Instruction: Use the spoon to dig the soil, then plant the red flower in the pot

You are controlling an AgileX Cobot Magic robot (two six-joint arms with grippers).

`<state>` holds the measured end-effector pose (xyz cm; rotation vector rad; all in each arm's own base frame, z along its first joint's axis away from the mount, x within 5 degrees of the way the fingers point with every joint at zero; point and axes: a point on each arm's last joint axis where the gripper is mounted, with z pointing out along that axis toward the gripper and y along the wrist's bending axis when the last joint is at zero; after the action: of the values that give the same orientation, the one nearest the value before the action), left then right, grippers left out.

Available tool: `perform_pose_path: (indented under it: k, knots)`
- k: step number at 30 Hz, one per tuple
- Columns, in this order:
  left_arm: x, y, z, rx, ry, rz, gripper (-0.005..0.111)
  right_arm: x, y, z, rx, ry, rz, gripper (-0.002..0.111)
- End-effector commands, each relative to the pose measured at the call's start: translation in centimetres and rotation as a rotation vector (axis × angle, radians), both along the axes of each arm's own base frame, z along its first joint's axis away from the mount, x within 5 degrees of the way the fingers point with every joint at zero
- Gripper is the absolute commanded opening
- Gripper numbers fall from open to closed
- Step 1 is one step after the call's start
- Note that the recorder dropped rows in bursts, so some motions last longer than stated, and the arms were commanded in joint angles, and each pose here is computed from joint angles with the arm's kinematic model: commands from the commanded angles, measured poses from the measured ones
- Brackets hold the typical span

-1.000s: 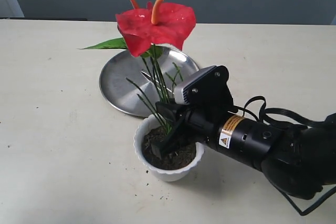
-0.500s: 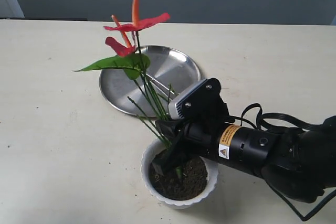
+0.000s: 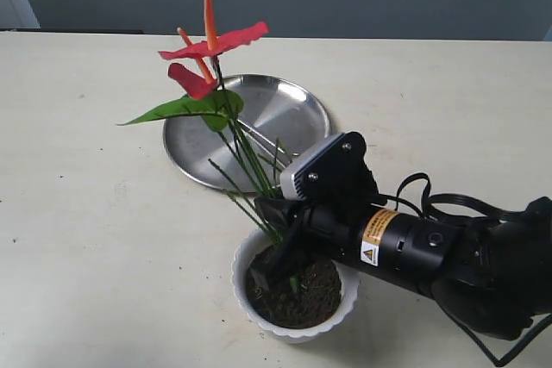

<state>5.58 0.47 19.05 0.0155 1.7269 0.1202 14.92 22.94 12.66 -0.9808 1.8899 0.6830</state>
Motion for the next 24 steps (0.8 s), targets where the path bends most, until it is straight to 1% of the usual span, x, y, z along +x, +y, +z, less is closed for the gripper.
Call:
perform_pose_path:
  k: [1,7,15,24]
  knots:
    - [0.0,-0.1,0.2,-0.009,-0.011,-0.008,0.000,-0.7,-0.8,-1.8,-0.127,0.057,0.025,-0.001]
    - [0.0,-0.1,0.2,-0.009,-0.011,-0.008,0.000,-0.6,-0.6,-1.4,-0.082,0.024,0.030,-0.001]
    - [0.0,-0.1,0.2,-0.009,-0.011,-0.008,0.000,-0.4,-0.2,-0.6,-0.024,-0.082,0.062,-0.001]
    - [0.0,-0.1,0.2,-0.009,-0.011,-0.008,0.000,-0.2,-0.1,-0.3,0.000,-0.112,0.048,-0.001]
